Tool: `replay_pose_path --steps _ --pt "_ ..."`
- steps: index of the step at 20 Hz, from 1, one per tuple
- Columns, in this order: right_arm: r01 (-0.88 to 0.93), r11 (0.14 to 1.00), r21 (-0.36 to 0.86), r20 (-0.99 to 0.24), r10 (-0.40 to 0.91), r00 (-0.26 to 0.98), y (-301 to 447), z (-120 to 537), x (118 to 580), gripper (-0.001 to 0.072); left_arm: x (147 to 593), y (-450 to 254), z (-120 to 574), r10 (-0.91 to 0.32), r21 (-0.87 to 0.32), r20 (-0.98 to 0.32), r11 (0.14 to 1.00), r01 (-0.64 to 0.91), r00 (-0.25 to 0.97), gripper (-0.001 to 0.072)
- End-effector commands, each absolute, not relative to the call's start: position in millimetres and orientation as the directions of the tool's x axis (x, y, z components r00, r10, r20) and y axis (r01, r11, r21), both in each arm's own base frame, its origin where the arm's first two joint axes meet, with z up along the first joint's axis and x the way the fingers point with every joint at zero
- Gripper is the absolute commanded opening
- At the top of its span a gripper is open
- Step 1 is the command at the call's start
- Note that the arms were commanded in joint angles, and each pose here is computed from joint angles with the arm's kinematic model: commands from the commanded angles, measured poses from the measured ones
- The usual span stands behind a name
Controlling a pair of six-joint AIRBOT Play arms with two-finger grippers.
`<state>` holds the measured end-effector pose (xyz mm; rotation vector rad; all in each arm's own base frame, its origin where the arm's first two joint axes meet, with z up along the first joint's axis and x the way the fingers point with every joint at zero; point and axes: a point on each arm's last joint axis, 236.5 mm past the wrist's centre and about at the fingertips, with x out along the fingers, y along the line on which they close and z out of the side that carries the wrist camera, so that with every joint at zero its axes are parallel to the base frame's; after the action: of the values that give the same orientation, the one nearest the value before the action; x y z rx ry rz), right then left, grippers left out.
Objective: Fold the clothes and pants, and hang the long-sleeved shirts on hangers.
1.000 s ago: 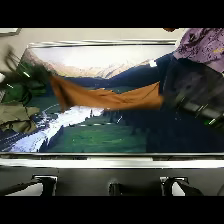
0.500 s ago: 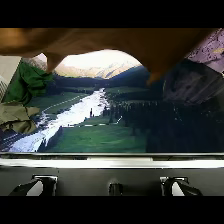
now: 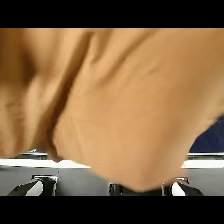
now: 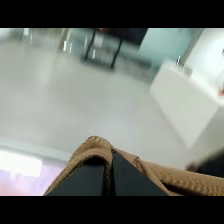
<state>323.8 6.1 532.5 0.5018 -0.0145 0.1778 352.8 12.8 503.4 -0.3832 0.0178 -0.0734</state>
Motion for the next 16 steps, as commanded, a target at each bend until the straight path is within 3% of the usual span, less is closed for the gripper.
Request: replay_pose_path --steps 1,5,9,16 --pt "-0.019 0.757 0.653 -0.367 0.339 0.866 8.3 377.8 403.7 0.0021 454.0 1.2 362.0 -0.181 -0.347 -0.401 0.937 0.034 0.898 0.0015" --pt "0.136 0.826 0.547 -0.656 0.322 0.682 5.7 196.0 487.1 0.0021 557.6 -22.2 170.2 -0.268 -0.389 -0.682 0.921 -0.027 0.68 0.0015" --pt "0.205 0.842 0.5 -0.72 0.272 0.639 8.5 85.5 557.1 0.0021 592.0 -49.4 27.1 -0.304 -0.389 -0.803 0.919 -0.064 0.513 0.0015" --pt "0.325 0.694 0.643 -0.694 0.349 0.63 34.2 4.6 598.9 0.0022 635.5 -43.1 6.3 -0.26 -0.393 -0.731 0.916 -0.077 0.63 0.0015"
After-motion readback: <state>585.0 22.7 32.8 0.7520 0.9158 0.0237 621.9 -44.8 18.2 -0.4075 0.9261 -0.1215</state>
